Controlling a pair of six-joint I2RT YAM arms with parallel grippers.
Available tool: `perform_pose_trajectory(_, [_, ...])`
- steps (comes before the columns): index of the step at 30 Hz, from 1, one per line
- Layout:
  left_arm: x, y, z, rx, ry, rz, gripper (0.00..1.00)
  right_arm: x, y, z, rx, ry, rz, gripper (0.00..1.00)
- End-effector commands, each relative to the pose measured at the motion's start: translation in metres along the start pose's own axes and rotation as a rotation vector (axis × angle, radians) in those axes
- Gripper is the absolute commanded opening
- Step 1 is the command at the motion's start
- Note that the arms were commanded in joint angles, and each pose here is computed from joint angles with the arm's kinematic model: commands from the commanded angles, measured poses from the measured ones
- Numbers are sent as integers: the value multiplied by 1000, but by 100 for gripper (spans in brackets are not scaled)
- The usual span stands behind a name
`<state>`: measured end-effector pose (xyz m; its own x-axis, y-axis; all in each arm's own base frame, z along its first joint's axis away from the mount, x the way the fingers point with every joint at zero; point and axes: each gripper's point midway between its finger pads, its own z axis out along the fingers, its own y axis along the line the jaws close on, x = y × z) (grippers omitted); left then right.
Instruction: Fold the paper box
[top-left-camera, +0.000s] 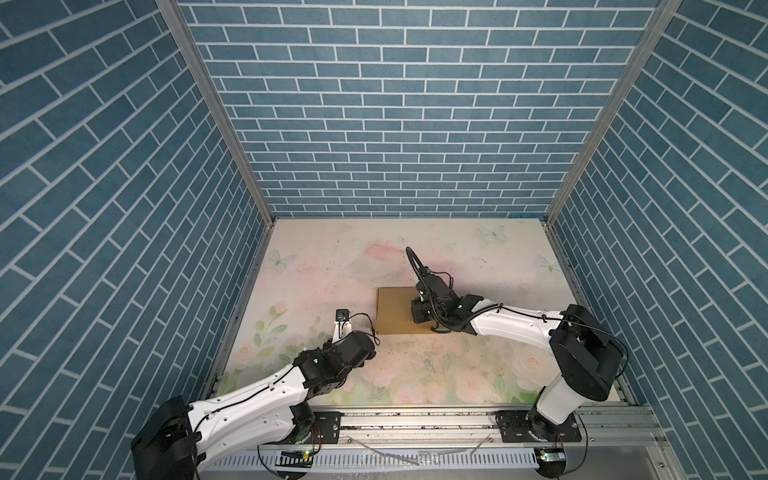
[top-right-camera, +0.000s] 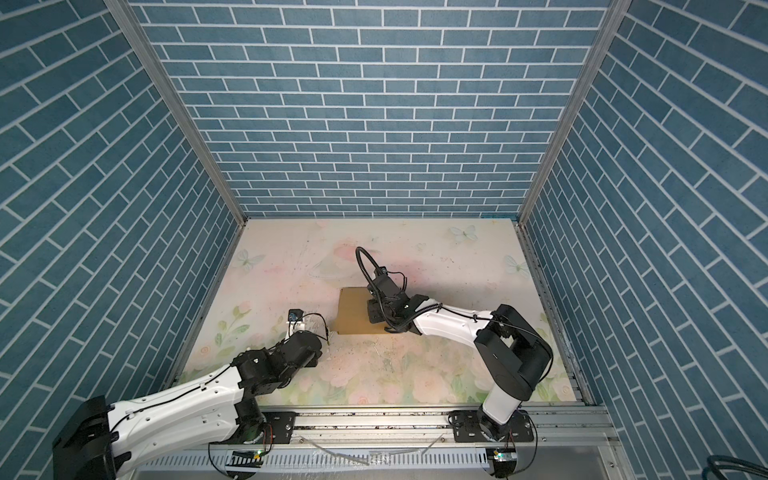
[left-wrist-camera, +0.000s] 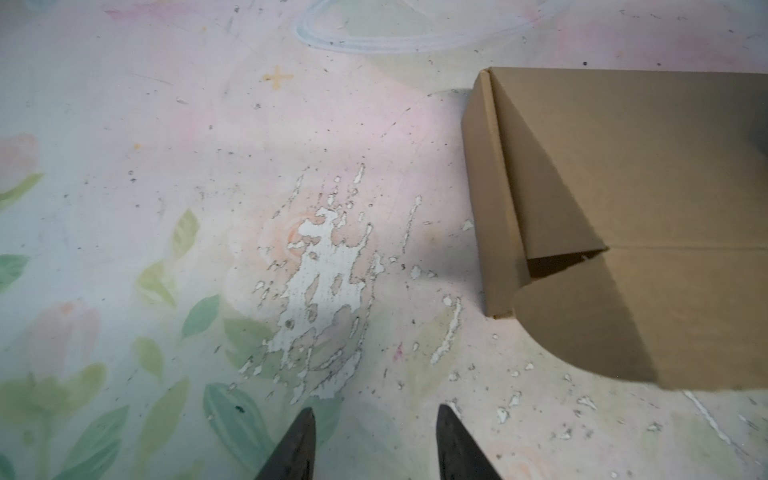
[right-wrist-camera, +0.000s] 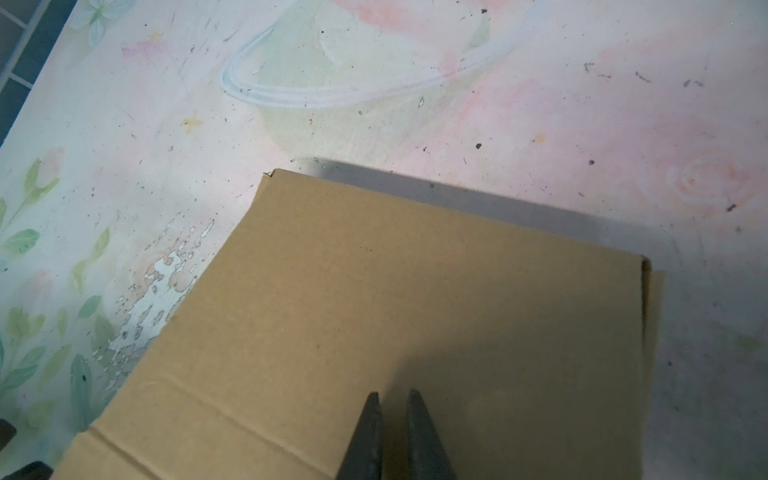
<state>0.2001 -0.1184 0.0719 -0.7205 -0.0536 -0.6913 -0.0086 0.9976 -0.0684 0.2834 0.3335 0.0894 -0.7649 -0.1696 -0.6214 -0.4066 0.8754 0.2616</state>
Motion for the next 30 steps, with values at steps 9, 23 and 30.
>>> perform_pose_trajectory(9, [-27, -5, -17, 5, -43, 12, 60, 48, -22, 28, 39, 131, 26, 14])
perform_pose_trajectory(23, [-54, -39, 15, 211, 82, -18, 59, 1, -24, -46, 73, 4, -14, 19])
perform_pose_trajectory(30, [-59, -48, 44, 231, 212, 20, 48, -10, -41, -80, 103, -33, -4, 27])
